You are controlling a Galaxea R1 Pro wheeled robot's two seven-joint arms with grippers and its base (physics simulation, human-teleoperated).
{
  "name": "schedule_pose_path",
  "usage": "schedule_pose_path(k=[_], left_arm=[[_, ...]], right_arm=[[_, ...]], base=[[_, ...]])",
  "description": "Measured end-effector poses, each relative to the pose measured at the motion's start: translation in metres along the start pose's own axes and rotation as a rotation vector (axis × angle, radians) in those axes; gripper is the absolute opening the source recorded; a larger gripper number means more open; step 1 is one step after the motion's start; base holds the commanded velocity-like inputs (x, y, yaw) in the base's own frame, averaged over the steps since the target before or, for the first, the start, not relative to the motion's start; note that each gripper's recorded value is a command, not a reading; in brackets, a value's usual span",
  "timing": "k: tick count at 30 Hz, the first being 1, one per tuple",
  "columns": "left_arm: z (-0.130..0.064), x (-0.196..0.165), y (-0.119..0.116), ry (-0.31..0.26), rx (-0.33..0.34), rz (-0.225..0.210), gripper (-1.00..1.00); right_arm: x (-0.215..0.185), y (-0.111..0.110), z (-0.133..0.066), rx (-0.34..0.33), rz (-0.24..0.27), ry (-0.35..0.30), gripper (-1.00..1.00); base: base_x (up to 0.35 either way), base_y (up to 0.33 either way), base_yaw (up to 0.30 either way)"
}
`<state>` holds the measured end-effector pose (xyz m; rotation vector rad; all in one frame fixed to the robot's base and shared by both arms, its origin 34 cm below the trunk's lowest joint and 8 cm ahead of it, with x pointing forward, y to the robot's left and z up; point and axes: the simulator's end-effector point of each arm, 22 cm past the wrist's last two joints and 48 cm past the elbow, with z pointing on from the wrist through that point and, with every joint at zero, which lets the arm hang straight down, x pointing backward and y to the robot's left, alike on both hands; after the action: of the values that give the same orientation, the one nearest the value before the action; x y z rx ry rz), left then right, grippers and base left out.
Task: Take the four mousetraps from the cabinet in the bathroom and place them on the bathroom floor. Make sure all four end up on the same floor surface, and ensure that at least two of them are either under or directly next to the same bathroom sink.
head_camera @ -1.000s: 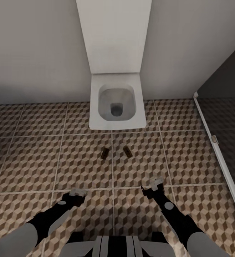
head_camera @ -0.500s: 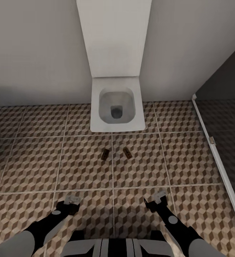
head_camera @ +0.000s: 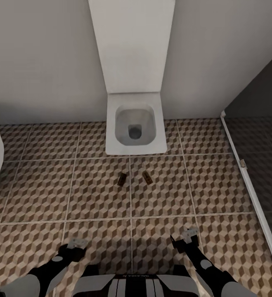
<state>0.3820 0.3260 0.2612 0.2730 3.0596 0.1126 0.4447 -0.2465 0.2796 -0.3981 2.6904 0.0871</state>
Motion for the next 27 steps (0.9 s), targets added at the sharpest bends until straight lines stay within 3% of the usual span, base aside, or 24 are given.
schedule_pose_path(k=[27], left_arm=[[-0.055, 0.011, 0.015, -0.012, -0.049, 0.002, 1.0]], right_arm=[[-0.027, -0.006, -0.046, 0.013, 0.004, -0.005, 1.0]], base=[[0.0, 0.0, 0.0]])
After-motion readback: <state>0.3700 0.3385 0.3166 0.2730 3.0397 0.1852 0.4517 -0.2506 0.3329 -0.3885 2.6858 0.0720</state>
